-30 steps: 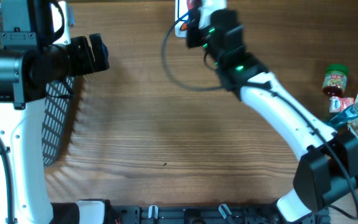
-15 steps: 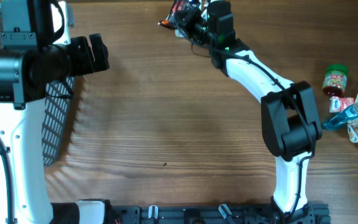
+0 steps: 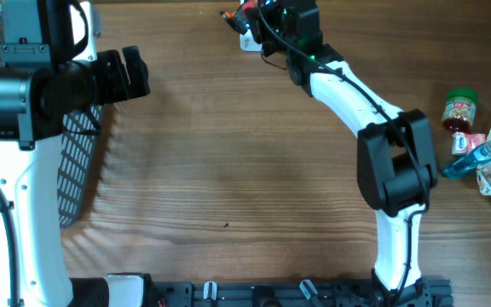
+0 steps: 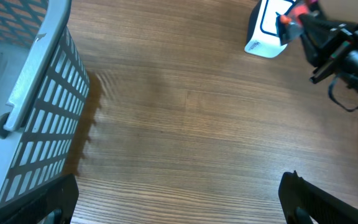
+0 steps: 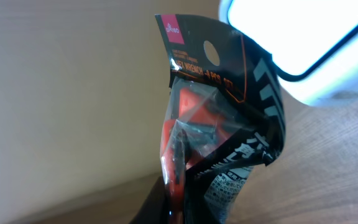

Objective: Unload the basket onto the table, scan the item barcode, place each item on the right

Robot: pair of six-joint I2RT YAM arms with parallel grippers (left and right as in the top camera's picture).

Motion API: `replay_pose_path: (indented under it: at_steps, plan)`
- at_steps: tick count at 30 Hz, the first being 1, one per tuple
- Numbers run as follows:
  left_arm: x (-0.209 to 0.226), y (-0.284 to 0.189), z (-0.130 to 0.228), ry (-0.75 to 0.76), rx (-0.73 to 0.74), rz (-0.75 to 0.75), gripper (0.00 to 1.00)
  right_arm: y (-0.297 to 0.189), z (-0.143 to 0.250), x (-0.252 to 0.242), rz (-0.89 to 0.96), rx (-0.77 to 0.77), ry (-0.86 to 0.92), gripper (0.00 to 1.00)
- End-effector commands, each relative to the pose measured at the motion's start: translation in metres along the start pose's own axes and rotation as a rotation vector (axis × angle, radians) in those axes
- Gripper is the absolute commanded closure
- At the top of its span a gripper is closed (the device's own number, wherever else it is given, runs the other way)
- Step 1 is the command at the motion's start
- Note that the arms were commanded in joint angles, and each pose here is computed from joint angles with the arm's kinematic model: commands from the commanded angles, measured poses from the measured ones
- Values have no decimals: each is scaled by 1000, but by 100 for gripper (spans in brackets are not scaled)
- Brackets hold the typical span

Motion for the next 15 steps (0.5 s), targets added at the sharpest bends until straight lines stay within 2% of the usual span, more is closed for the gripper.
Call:
replay_pose_path:
  at_steps: [1, 11, 15]
  plan:
    - [-3, -1, 0, -5, -1, 17, 0, 15, 5, -16, -4, 45, 106, 95]
    - [-3, -1, 0, -5, -1, 17, 0, 17, -1, -23, -24, 80, 161, 95]
    - [-3, -1, 0, -5, -1, 17, 0, 16, 2, -11, -90, 117, 120, 95]
Point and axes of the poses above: each gripper's point midway between its finger pads, its own y axis out along the fingers, its own x axis along the line the jaws close on, z = x × y, the point moved 6 cm from there along -y, back along the fingers, and after that the axes turned 15 degrees about -y, right-handed, at the moved point
